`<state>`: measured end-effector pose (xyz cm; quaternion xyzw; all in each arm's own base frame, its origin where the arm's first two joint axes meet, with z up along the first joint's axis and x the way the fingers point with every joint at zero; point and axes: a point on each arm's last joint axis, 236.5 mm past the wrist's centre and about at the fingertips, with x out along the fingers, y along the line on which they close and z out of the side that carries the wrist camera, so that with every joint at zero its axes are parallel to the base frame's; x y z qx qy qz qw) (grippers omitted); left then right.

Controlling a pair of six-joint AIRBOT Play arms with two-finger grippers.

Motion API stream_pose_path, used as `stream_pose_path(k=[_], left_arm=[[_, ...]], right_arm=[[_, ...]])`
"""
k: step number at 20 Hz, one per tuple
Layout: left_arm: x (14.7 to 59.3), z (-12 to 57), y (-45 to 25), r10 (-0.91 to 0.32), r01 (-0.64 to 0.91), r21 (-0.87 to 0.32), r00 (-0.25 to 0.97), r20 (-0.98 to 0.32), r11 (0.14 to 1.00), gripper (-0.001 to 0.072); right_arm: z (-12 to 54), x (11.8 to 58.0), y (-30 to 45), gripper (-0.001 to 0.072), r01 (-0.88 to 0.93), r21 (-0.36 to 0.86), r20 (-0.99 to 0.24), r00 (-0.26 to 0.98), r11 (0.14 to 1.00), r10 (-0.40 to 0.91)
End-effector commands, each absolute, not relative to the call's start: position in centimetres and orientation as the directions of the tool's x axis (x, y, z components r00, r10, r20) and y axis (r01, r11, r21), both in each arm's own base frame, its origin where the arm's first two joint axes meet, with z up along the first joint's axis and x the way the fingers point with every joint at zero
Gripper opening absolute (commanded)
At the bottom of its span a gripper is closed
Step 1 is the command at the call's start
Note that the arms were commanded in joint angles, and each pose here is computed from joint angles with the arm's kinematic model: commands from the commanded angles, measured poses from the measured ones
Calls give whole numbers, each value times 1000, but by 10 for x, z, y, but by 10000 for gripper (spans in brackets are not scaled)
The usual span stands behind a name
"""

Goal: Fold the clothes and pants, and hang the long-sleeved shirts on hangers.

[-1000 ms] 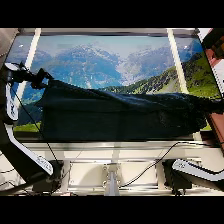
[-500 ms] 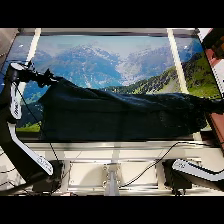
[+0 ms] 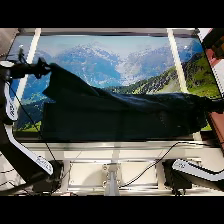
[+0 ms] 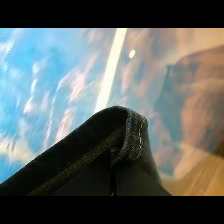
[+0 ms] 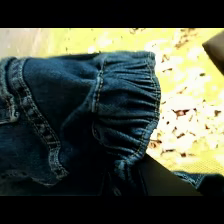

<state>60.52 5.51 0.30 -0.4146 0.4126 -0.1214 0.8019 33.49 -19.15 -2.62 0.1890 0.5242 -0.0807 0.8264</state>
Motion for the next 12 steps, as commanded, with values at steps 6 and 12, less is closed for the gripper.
stream_pose_path(k=[6,12], left_arm=[[627,155,105,-467,46,-814,836,-286,580,12],[502,65,110,-682,-130,-797,447,-579,590,13]], right_arm=[[28,397,-212,51,387,355,-723,690,851,-12],[7,374,-195,51,350,318,-805,590,881,57]])
